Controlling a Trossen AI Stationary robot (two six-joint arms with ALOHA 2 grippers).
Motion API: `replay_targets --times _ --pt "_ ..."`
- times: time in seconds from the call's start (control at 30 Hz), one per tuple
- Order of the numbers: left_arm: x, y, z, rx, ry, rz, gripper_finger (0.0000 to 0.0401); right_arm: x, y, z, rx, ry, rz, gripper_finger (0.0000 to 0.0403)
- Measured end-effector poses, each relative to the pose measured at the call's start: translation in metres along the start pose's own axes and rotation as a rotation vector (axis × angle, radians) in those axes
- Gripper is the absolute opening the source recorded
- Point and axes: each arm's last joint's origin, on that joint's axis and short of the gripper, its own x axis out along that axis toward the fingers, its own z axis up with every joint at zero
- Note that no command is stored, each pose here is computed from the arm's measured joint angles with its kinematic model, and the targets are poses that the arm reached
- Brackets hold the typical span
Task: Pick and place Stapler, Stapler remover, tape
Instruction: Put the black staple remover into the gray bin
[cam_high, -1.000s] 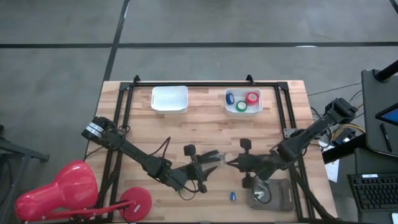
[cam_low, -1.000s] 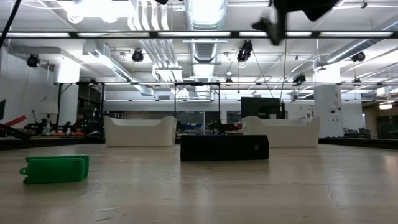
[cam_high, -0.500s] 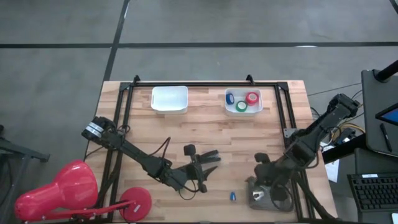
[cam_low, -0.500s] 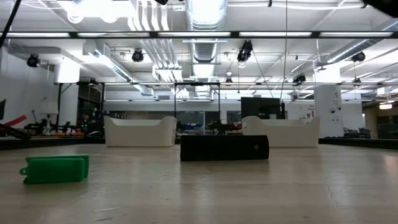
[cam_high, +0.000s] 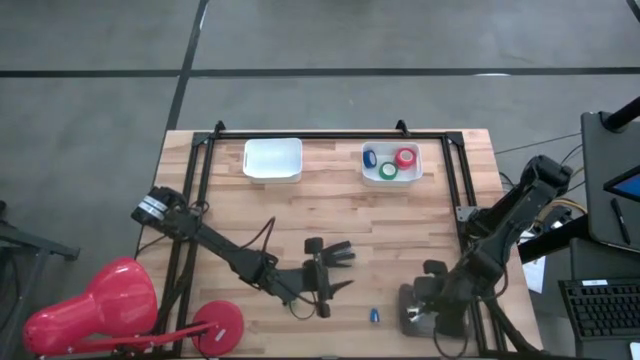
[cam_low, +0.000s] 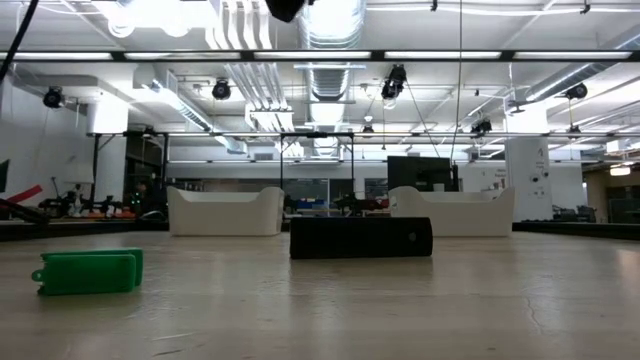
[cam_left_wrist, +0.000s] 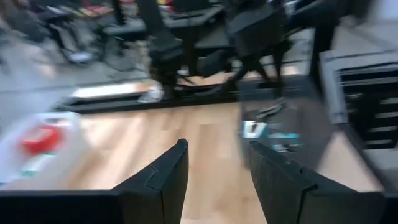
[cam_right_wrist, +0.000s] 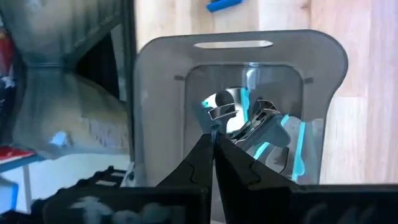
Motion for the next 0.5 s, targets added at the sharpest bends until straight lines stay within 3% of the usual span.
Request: replay_targets --times 0.23,0.5 --pt "0.014 0.013 -0.003 -0.167 0.035 -0.195 0.017 0.018 0.0 0.0 0.015 0.054 -0.046 0.0008" --pt "0.029 0.012 -0.021 -0.205 0.105 -0.287 0.017 0.023 -0.001 0.0 0.048 0.052 -0.072 0.0011"
